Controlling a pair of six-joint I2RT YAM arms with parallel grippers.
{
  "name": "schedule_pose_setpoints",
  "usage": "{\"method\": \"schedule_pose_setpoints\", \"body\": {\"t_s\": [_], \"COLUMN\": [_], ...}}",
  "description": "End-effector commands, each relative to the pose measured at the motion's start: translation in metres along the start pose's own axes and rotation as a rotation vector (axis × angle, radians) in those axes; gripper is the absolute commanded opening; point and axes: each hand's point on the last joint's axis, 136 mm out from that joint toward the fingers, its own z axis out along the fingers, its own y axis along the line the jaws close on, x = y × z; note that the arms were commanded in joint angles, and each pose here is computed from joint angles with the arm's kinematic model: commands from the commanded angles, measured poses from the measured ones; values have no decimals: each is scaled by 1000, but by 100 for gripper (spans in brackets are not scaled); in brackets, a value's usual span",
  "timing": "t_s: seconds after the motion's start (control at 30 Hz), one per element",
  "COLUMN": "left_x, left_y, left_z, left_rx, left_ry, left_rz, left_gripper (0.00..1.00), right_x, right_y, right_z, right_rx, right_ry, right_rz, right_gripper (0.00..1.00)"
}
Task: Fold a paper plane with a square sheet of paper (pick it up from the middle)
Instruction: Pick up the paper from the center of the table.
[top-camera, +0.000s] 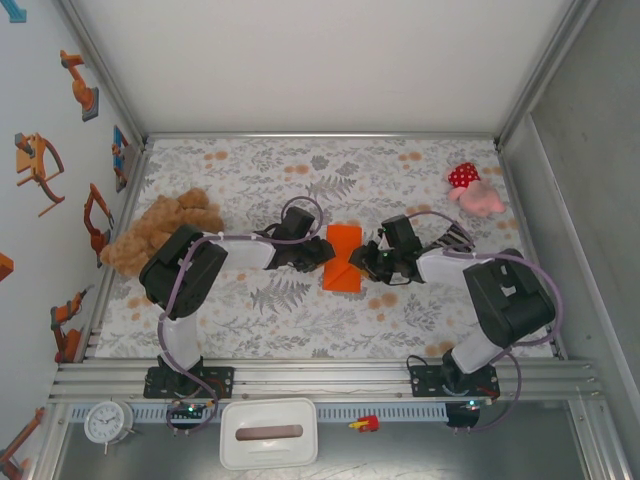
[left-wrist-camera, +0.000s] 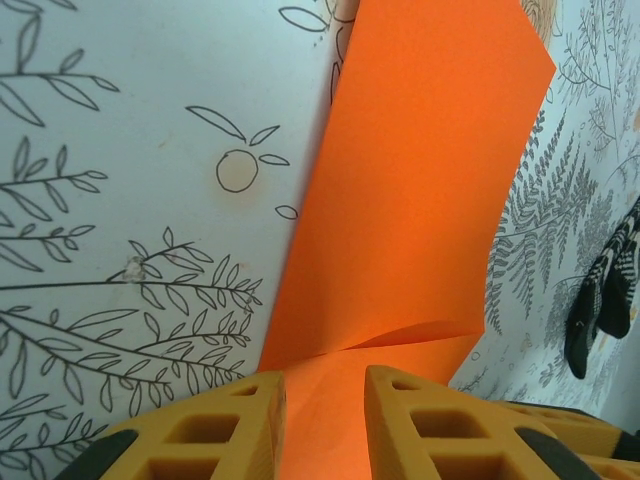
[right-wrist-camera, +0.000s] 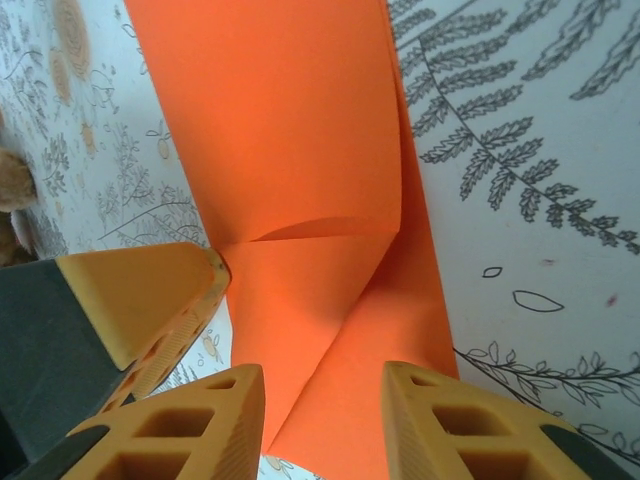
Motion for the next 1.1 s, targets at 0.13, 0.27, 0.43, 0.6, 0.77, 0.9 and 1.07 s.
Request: {"method": "schedule_pose_setpoints", "body": {"t_s": [0.13, 0.27, 0.43, 0.6, 0.77, 0.9, 1.07], "left_x": [9, 9, 10, 10, 10, 10, 10], "left_y": [30, 31, 32, 31, 31, 31, 34], "left_z": [10, 9, 9, 7, 6, 4, 0], "left_rx": [-78, -77, -80, -78, -77, -81, -91], "left_ry": [28, 30, 31, 30, 30, 30, 29], "left_rz": [-65, -66, -69, -68, -66, -64, -63], "left_gripper": [29, 29, 29, 29, 29, 29, 29], "right_x": [-3, -6, -9, -12, -14, -16, -16], "right_y": [4, 8, 10, 14, 15, 18, 19], "right_z": [9, 12, 16, 20, 22, 23, 22], "right_rx": [1, -10, -24, -51, -61, -80, -98], "right_ry": [-3, -5, -8, -11, -22, -29, -42], "right_rz": [8, 2, 0, -2, -8, -16, -23], "right_gripper": [32, 26, 25, 24, 22, 19, 17]}}
